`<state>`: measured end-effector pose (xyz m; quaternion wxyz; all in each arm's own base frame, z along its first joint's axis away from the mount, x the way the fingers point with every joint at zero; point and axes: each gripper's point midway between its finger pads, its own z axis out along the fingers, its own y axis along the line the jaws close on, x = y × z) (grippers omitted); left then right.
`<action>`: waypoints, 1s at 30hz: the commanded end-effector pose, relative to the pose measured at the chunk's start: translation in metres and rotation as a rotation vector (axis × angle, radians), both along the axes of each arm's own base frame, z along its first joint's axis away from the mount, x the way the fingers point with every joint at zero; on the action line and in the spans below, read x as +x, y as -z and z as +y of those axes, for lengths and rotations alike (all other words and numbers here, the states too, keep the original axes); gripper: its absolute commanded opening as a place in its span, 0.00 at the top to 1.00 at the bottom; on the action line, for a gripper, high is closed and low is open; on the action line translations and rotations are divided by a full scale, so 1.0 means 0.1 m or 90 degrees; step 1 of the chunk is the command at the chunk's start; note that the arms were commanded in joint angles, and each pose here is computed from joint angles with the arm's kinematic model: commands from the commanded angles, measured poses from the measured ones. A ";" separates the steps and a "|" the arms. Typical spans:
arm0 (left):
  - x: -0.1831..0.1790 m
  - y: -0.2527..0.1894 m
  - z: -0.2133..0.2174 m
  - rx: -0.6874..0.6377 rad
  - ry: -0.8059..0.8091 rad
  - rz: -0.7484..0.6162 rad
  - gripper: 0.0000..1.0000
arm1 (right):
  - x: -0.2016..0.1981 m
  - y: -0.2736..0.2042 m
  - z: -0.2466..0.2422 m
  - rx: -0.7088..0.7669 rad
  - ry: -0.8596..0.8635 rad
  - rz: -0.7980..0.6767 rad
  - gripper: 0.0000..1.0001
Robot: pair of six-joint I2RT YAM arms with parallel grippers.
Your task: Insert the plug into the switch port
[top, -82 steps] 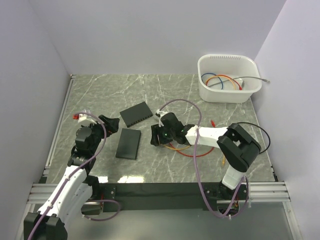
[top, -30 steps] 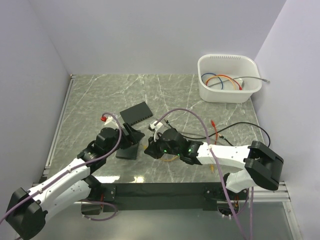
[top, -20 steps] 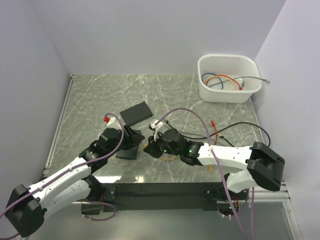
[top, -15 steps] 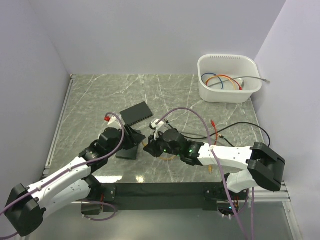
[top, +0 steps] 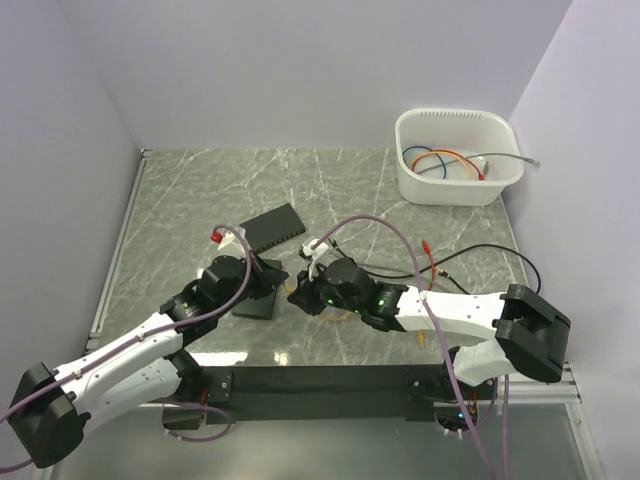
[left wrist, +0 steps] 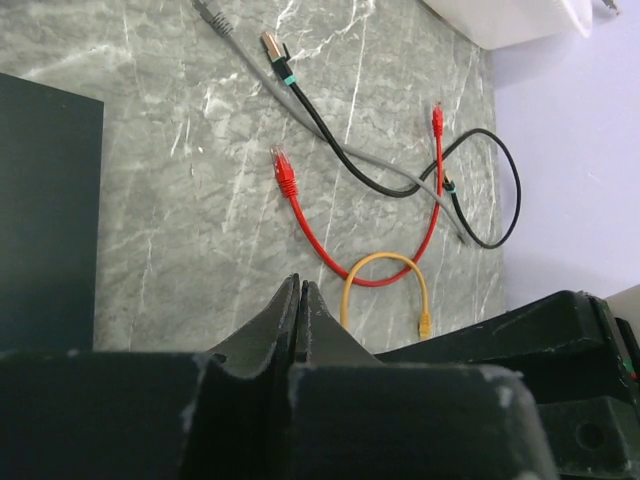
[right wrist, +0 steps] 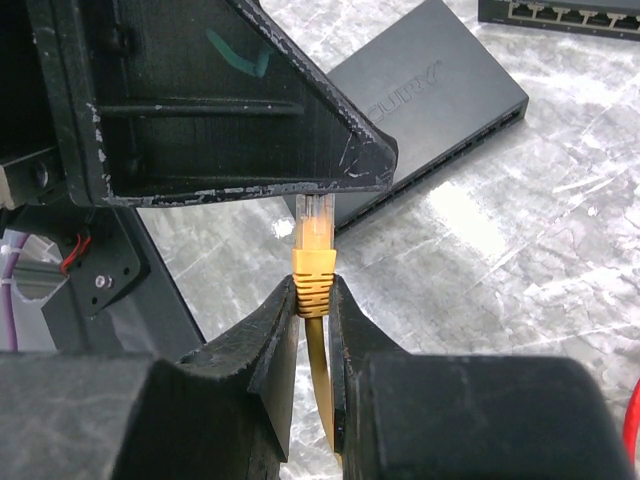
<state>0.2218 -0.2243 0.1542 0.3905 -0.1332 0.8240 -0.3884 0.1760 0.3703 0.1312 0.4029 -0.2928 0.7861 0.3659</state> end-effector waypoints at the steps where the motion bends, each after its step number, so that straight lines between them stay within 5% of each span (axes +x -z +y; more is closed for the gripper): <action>1: 0.03 -0.16 -0.06 -0.012 0.001 -0.018 1.00 | 0.06 -0.44 0.10 0.066 0.010 -0.035 0.82; 2: 0.02 -0.16 -0.06 -0.013 0.000 -0.018 1.00 | 0.06 -0.45 0.09 0.066 0.014 -0.033 0.59; 3: 0.02 -0.15 -0.05 -0.012 -0.001 -0.018 0.99 | 0.06 -0.50 0.09 0.070 0.014 -0.036 0.47; 5: 0.02 -0.16 -0.04 -0.012 -0.004 -0.021 1.00 | 0.05 -0.59 0.06 0.081 0.015 -0.039 0.37; 9: 0.02 -0.20 -0.01 -0.009 -0.008 -0.028 1.00 | 0.03 -0.70 -0.09 0.112 0.015 -0.044 0.38; 13: 0.01 -0.26 0.00 -0.014 -0.010 -0.037 0.99 | -0.01 -0.81 -0.19 0.166 -0.013 -0.037 0.55; 19: 0.00 -0.34 -0.03 -0.031 -0.002 -0.044 0.99 | -0.05 -0.76 -0.23 0.183 -0.045 -0.007 0.61; 30: 0.00 -0.41 -0.06 -0.042 0.003 -0.049 1.00 | -0.07 -0.56 -0.10 0.156 -0.073 0.022 0.59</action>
